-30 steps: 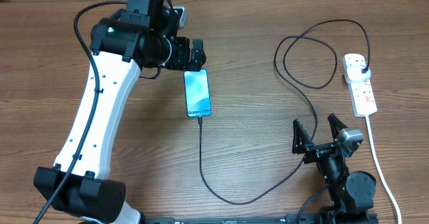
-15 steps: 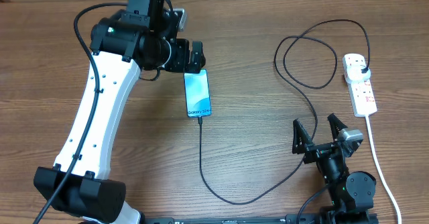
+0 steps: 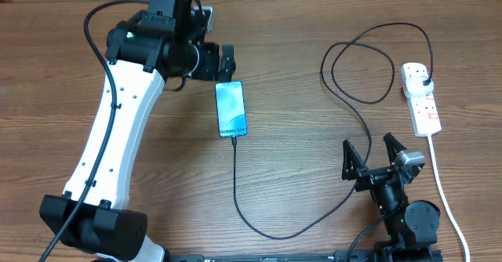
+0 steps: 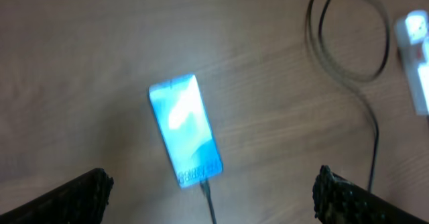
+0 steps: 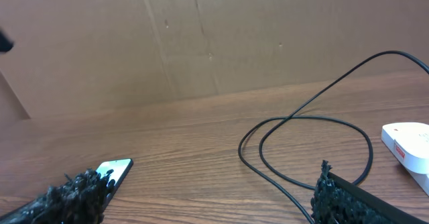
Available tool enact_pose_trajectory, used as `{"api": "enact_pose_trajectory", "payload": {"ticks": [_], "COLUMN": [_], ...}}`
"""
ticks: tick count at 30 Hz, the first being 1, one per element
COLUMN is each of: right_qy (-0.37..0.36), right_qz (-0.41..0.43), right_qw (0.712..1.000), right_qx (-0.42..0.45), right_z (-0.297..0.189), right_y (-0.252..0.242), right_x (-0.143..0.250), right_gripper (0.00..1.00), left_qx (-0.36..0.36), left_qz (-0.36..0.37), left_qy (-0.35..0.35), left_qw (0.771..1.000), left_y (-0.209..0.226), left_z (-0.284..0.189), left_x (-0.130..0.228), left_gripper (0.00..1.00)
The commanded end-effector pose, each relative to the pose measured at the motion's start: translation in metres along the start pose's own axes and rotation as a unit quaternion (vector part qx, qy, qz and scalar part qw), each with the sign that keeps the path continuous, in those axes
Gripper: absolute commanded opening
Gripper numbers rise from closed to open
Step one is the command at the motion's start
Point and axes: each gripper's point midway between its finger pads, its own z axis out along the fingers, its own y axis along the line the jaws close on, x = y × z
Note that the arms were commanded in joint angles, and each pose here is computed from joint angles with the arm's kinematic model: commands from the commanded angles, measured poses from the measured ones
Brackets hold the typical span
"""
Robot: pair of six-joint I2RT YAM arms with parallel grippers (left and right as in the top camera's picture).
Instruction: Plug charger to phone and switch on socket
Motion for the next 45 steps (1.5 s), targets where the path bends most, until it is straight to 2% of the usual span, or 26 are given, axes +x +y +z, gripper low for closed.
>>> {"api": "enact_pose_trajectory", "payload": {"ticks": [1, 6, 9, 14, 24, 32, 40, 45], "right_qy": [-0.002, -0.002, -0.002, -0.002, -0.002, -0.002, -0.002, -0.002], "right_qz": [-0.003, -0.003, -0.003, -0.003, -0.003, -0.003, -0.003, -0.003], "right_qw": [1.000, 1.000, 1.000, 1.000, 1.000, 1.000, 1.000, 1.000], "right_qx": [0.001, 0.001, 0.001, 0.001, 0.001, 0.001, 0.002, 0.001], "right_z": [0.000, 0.000, 0.000, 0.000, 0.000, 0.000, 0.000, 0.000], "right_y": [-0.001, -0.001, -0.001, -0.001, -0.001, -0.001, -0.001, -0.001], "right_x": [0.002, 0.002, 0.002, 0.002, 0.002, 0.002, 0.002, 0.002], "right_gripper": [1.00, 1.00, 1.00, 1.00, 1.00, 1.00, 1.00, 1.00], "left_qx": [0.012, 0.024, 0.029, 0.033, 0.027, -0.004, -0.037, -0.052], "left_qz": [0.039, 0.074, 0.089, 0.104, 0.101, 0.090, 0.147, 0.175], "left_qy": [-0.079, -0.152, -0.192, -0.247, -0.366, -0.422, -0.467, -0.469], "left_qw": [0.996, 0.985, 0.977, 0.963, 0.925, 0.902, 0.871, 0.864], "left_y": [-0.020, -0.037, -0.041, -0.038, 0.013, 0.045, 0.052, 0.056], "left_z": [-0.034, -0.077, -0.097, -0.105, -0.085, -0.080, -0.073, -0.062], "left_x": [-0.024, -0.038, -0.036, -0.022, 0.070, 0.125, 0.161, 0.171], "left_gripper": [1.00, 1.00, 1.00, 1.00, 1.00, 1.00, 1.00, 1.00]}}
